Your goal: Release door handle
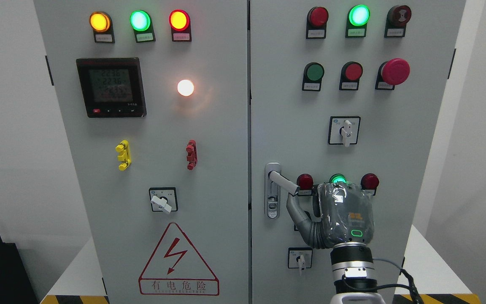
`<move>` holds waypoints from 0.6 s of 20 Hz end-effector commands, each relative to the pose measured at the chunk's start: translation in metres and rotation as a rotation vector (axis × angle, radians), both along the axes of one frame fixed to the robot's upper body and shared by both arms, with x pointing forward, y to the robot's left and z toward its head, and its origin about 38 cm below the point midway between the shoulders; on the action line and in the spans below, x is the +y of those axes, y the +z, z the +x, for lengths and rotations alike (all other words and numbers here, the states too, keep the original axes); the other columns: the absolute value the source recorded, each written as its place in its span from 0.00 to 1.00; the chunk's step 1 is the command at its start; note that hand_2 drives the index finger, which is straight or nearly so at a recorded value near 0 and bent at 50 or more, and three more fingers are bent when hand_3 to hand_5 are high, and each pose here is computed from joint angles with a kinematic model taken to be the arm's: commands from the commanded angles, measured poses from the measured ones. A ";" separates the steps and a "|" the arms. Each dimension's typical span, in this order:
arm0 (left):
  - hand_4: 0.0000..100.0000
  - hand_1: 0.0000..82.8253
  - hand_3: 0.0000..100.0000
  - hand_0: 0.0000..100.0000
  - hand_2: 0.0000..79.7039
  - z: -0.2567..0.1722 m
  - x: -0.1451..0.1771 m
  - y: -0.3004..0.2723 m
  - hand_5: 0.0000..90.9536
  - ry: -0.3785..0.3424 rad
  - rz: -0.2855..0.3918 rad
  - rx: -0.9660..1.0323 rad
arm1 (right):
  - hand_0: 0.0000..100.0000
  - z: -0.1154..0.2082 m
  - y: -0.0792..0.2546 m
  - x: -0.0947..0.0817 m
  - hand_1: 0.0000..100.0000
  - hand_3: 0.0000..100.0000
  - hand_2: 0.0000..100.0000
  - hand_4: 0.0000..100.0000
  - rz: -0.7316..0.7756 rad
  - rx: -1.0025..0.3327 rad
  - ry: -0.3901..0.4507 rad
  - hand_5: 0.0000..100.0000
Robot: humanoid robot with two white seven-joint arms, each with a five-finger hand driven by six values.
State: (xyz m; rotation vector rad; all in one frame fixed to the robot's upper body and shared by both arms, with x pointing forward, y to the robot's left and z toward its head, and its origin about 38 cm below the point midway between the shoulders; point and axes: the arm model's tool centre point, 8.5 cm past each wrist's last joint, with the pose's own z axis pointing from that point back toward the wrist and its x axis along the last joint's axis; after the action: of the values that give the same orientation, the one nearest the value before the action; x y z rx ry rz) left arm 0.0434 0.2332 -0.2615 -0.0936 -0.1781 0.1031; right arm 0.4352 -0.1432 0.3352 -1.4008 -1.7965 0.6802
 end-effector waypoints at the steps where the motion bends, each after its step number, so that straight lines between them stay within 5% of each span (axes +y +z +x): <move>1: 0.00 0.47 0.00 0.12 0.00 -0.006 0.000 0.000 0.00 0.012 -0.001 0.017 | 0.47 0.001 0.004 -0.002 0.14 1.00 1.00 0.99 0.003 -0.010 -0.005 0.95; 12: 0.00 0.47 0.00 0.12 0.00 -0.007 0.000 0.000 0.00 0.012 -0.001 0.019 | 0.47 0.000 0.002 -0.004 0.14 1.00 1.00 0.99 -0.003 -0.007 -0.005 0.95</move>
State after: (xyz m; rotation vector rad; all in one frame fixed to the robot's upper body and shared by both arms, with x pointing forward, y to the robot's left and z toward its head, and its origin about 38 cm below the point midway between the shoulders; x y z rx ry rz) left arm 0.0434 0.2332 -0.2615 -0.0935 -0.1780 0.1032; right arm 0.4357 -0.1448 0.3389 -1.4072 -1.8005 0.6727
